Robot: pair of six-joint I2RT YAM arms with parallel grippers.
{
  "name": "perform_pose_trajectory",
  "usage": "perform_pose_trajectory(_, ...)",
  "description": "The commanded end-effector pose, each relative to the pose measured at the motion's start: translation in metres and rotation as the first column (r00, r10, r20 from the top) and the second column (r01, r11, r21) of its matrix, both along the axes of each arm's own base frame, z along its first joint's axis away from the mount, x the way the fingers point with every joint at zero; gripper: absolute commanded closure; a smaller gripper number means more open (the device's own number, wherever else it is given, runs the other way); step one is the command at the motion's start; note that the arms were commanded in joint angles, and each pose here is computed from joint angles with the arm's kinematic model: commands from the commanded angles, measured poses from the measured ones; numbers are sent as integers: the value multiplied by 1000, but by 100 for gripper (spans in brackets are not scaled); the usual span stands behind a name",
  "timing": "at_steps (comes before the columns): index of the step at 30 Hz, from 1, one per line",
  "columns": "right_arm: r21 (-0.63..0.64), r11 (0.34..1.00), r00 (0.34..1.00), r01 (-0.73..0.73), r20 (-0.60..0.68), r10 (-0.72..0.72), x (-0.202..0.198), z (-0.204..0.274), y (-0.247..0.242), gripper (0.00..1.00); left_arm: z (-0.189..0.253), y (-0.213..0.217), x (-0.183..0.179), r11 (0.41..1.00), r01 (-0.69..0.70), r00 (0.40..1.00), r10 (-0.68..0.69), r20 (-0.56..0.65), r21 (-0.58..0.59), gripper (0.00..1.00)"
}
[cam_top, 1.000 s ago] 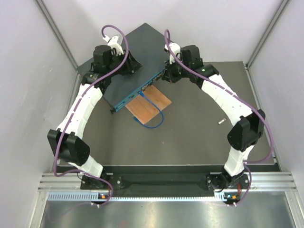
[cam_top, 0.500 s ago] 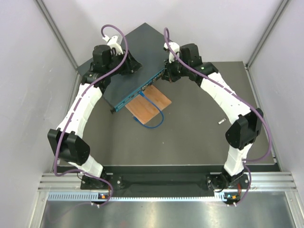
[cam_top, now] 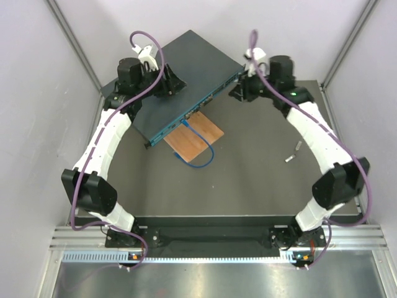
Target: Insert the plug into the switch port
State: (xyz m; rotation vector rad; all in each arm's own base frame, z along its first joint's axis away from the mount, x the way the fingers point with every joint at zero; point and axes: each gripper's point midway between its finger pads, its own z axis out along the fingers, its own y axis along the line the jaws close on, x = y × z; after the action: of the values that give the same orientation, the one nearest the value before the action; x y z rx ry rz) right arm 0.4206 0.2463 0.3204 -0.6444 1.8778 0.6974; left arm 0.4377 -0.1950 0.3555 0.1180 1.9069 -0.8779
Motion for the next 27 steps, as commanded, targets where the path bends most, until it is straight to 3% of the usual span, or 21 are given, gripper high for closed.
perform_pose_trajectory(1,33,999,985,-42,171,36,-17,56,-30,59,42,1,-12,999,44,990,-42,131,-14,33)
perform_pose_trajectory(6,-72,997,995,10,101,-3,-40,26,-101,23,45,-12,-30,980,191,966,-197,165,54,15)
perform_pose_trajectory(9,-230,973,999,7,39,2,-57,-9,-149,15,32,-20,-41,956,268,949,-284,138,122,11)
perform_pose_trajectory(11,-307,951,999,25,-26,-35,-65,-32,-183,14,21,-25,-50,928,317,929,-346,136,196,11)
perform_pose_trajectory(14,-455,888,992,-63,-128,4,-90,-76,-218,17,10,-37,-63,877,380,886,-436,159,293,11)
perform_pose_trajectory(16,-559,816,983,-150,-175,61,-102,-102,-236,19,9,-46,-74,847,446,849,-503,162,290,12)
perform_pose_trajectory(21,-643,680,932,-353,-302,199,-108,-173,-267,25,10,-64,-95,778,578,768,-621,156,245,11)
perform_pose_trajectory(27,-716,524,886,-461,-337,320,-90,-230,-289,30,0,-77,-111,732,574,723,-664,193,368,10)
